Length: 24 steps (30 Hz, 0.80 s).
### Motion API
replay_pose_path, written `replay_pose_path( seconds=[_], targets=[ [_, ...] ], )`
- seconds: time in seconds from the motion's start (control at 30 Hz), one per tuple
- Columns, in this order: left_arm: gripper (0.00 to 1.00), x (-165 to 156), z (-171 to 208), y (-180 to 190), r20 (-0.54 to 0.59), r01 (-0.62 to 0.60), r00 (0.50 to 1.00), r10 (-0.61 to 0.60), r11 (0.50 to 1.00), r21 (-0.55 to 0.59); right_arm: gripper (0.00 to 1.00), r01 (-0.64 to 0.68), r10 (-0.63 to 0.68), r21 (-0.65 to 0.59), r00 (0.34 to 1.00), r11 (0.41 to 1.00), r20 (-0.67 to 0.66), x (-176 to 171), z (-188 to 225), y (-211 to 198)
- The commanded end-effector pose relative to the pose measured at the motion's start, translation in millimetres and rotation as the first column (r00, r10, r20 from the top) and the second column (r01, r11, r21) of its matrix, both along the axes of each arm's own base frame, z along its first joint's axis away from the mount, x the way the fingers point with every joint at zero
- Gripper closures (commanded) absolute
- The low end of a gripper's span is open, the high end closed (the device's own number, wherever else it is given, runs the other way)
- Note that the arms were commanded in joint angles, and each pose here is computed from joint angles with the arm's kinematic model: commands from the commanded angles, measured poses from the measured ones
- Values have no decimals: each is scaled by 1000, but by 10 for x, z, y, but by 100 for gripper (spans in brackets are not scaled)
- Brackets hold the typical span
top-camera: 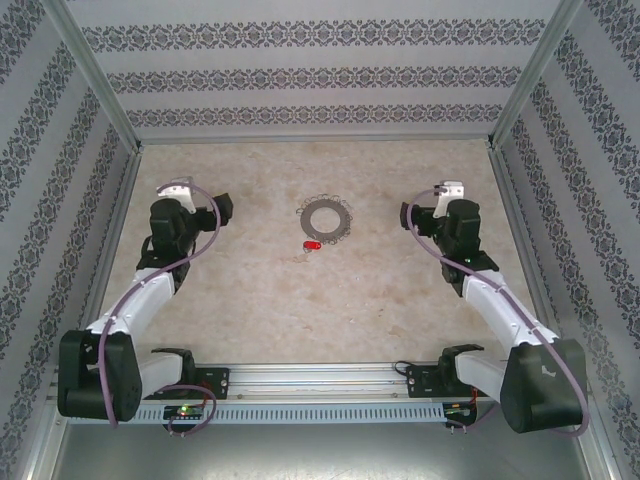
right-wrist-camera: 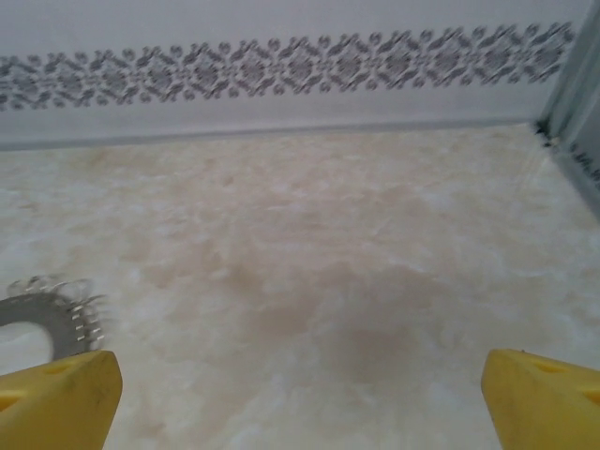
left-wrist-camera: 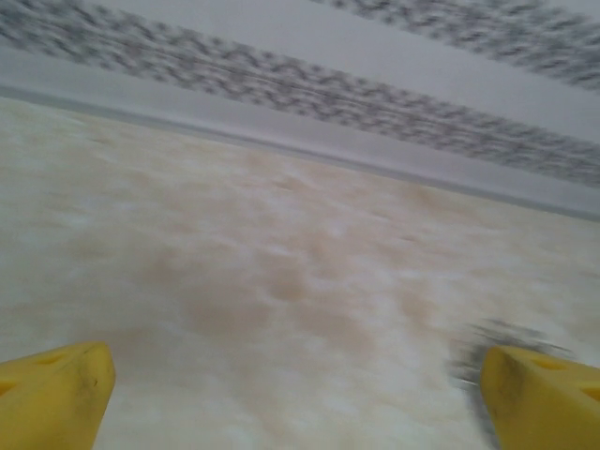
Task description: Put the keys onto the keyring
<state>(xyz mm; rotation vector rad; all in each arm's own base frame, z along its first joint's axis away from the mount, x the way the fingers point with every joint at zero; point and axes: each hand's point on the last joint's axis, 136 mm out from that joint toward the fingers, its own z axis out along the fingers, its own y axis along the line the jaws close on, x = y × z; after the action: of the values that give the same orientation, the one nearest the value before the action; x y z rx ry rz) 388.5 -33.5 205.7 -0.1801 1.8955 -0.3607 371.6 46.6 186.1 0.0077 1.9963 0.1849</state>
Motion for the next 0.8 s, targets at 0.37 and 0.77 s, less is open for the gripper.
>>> replay_pose_path(
  seconds=[0.37, 0.77],
  targets=[
    [0, -577, -113, -1580, -222, 451, 835, -503, 858, -246, 2, -431, 432, 94, 818, 898, -379, 343, -433, 1145],
    [0, -394, -298, -1899, -238, 556, 763, -601, 798, -233, 18, -502, 488, 139, 679, 854, -549, 761, -940, 1340]
  ],
)
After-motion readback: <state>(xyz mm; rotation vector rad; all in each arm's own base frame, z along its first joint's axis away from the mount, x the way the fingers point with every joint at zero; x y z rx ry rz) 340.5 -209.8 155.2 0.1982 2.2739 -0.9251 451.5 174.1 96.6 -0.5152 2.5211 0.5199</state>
